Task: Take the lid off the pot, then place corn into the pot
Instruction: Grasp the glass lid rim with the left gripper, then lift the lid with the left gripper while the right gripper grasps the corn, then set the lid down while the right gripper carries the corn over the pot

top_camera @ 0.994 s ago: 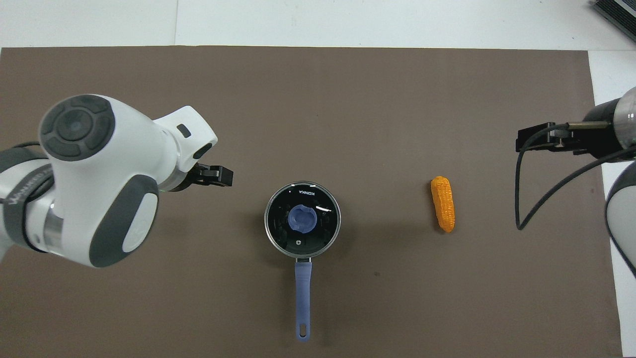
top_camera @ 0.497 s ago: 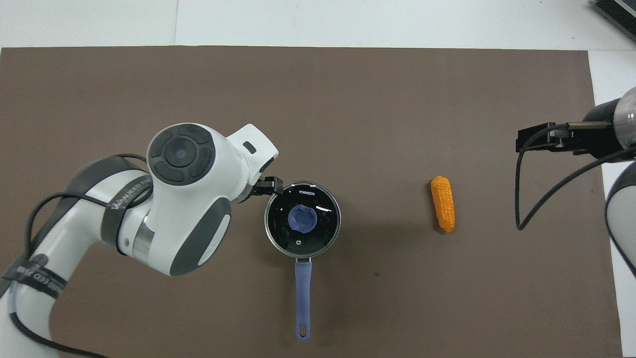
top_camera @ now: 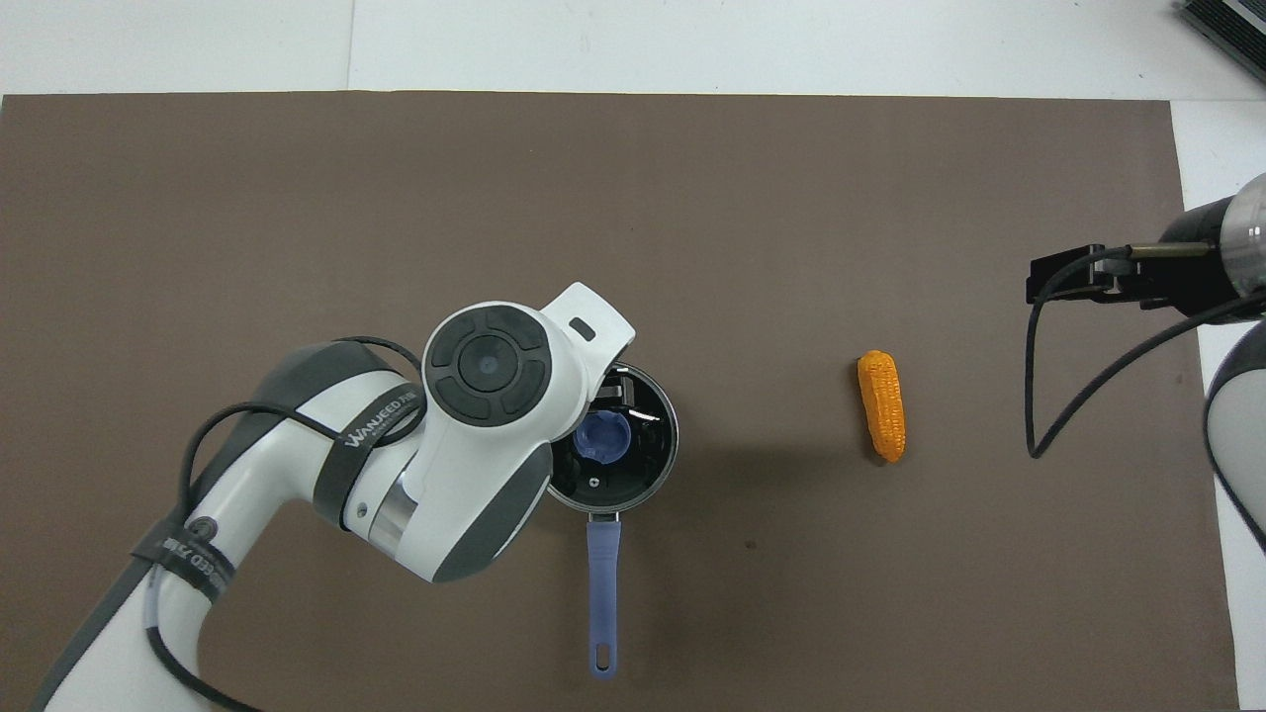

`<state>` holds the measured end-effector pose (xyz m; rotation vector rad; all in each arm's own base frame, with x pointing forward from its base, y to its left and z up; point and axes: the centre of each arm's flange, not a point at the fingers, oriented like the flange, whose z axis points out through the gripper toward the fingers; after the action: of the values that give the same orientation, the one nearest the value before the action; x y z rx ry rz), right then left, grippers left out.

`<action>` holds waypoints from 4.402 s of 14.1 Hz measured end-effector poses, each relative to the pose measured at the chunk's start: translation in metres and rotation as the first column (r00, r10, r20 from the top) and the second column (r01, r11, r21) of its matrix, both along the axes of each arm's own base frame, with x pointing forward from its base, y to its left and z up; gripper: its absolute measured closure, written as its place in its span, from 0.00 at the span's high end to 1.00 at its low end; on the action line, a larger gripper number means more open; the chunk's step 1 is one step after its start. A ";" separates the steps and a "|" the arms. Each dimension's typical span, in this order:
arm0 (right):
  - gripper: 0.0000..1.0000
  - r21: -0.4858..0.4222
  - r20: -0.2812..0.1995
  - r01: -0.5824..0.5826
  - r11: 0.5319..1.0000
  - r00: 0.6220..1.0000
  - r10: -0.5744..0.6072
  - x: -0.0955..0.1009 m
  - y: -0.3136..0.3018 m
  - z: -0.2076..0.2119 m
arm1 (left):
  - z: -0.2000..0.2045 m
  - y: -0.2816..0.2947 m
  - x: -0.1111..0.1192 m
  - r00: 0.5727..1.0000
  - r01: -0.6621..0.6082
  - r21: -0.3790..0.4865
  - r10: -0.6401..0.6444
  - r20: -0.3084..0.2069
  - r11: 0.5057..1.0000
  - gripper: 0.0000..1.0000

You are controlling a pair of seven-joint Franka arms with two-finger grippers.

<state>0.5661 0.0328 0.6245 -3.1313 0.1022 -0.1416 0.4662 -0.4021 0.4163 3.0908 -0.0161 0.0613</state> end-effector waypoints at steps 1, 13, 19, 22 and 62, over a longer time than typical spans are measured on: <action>1.00 0.000 0.000 0.000 1.000 1.000 0.000 0.000 0.000 0.000 | -0.001 0.000 0.000 1.000 -0.001 0.002 0.001 -0.002 1.000 1.00; 1.00 0.001 -0.008 -0.006 1.000 1.000 0.006 0.012 0.007 -0.109 | -0.018 -0.007 -0.014 0.999 0.025 0.021 -0.024 -0.024 0.999 1.00; 1.00 0.000 -0.059 -0.034 0.999 0.998 0.034 0.008 0.024 -0.208 | -0.018 -0.007 -0.014 0.999 0.027 0.020 -0.026 -0.022 0.999 0.51; 1.00 -0.001 -0.082 -0.063 0.998 0.995 0.063 0.004 0.041 -0.241 | -0.016 -0.007 -0.013 1.000 0.026 0.017 -0.025 -0.018 1.000 0.44; 0.36 0.216 -0.071 0.136 0.967 0.990 -0.123 -0.058 0.312 -0.187 | -0.018 0.466 0.073 0.971 0.200 0.002 -0.198 -0.136 0.980 0.44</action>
<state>0.5083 0.3453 0.4378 -2.9064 0.3015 -0.0378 0.5391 0.0640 0.3979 3.0822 -0.3227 -0.1571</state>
